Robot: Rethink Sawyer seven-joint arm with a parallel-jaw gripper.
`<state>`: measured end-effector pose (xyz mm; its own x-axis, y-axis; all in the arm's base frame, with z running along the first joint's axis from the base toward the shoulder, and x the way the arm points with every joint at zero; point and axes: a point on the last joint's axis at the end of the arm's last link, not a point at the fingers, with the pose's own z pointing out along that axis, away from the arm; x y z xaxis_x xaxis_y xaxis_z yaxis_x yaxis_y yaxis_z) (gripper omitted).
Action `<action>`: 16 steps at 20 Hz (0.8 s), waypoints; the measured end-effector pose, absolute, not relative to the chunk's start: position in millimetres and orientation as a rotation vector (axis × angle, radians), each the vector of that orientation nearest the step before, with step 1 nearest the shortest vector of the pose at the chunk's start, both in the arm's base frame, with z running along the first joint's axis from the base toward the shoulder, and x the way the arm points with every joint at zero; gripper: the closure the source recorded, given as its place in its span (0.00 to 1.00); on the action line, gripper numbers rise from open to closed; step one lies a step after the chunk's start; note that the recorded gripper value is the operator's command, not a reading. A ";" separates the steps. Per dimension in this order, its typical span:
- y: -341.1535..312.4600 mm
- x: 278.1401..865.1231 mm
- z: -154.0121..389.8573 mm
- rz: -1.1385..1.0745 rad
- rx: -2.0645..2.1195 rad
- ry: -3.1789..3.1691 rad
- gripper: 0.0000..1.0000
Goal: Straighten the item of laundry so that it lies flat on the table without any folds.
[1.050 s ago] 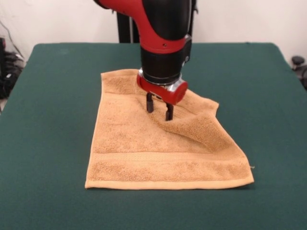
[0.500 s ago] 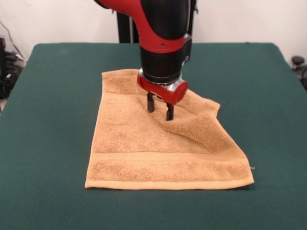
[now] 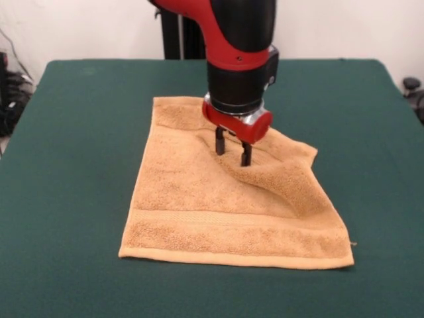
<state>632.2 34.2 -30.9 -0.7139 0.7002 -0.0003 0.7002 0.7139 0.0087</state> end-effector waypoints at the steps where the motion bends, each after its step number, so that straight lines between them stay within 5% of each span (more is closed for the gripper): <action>1: 36.3 632.4 -30.9 0.016 1.190 2.904 0.00; 16: 75.5 625.5 -43.8 0.149 1.310 2.919 0.00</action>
<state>625.5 75.5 -43.8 -0.6638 0.7420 0.0941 0.7477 0.6613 0.0596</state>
